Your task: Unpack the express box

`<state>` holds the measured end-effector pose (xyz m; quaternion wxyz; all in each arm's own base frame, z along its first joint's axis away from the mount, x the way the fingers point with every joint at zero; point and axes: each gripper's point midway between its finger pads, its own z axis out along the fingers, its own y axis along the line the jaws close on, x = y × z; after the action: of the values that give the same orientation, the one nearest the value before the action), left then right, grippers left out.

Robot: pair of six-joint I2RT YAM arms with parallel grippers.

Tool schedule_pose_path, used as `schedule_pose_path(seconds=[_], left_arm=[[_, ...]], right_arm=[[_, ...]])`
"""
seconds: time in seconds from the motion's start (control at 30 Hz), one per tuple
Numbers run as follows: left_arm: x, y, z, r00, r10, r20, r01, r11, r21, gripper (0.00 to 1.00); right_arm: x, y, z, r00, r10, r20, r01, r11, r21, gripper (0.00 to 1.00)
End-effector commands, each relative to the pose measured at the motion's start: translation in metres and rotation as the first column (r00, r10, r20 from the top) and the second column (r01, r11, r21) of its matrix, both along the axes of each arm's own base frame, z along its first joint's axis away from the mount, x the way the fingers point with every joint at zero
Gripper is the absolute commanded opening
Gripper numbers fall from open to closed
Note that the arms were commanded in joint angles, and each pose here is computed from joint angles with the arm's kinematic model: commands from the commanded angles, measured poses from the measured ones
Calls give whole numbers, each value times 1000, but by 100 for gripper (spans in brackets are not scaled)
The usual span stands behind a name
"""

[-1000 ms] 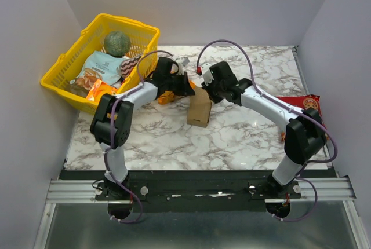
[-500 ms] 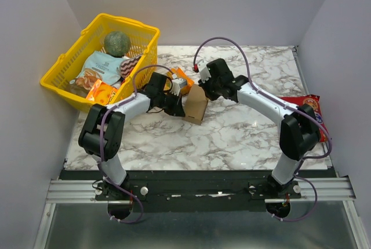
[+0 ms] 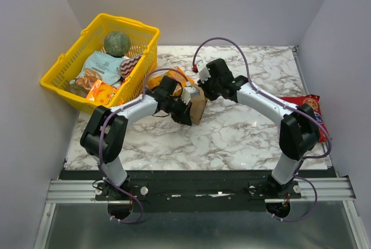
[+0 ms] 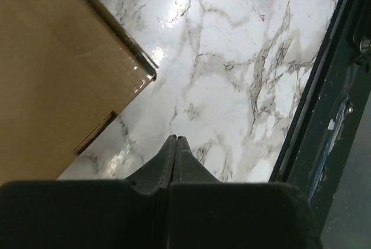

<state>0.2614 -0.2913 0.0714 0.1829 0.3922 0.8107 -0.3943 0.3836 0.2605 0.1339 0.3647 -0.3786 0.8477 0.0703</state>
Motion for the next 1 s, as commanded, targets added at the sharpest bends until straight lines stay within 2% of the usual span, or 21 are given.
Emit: schedule_pose_path(seconds=[0.0,0.1,0.2,0.3,0.4,0.57,0.7,0.83,0.97], left_arm=[[29,37,39,988,66,143,-69,997,19,0],[55,68,28,971,151,187,-176,976,126,0],[77,80,13,953,195,231,-243,949,202,0],[90,74,-1,960,206,187,-246,942,227,0],[94,52,-2,967,179,180,-213,958,192,0],[58,5,0,986,64,153,-86,986,141,0],[20,-12,4,993,13,115,-25,994,102,0],[-21,-21,2,994,-57,94,52,997,51,0],[-28,-26,2,993,-50,105,48,999,25,0]], right_arm=[[-8,-10,-11,1000,-7,-6,6,999,-51,0],[-12,-13,-9,1000,-5,-4,4,999,-47,0],[-14,-15,-6,1000,3,13,-2,999,-49,0],[-18,-20,-8,1000,3,11,-2,998,-60,0],[-17,-23,-9,1000,-18,18,19,998,-64,0],[-7,-22,-2,993,-118,25,118,993,-15,0],[-1,-23,6,984,-177,25,177,984,-2,1],[-5,-15,1,990,-143,-16,143,990,9,0],[-14,-13,-15,987,-138,-79,139,990,5,0]])
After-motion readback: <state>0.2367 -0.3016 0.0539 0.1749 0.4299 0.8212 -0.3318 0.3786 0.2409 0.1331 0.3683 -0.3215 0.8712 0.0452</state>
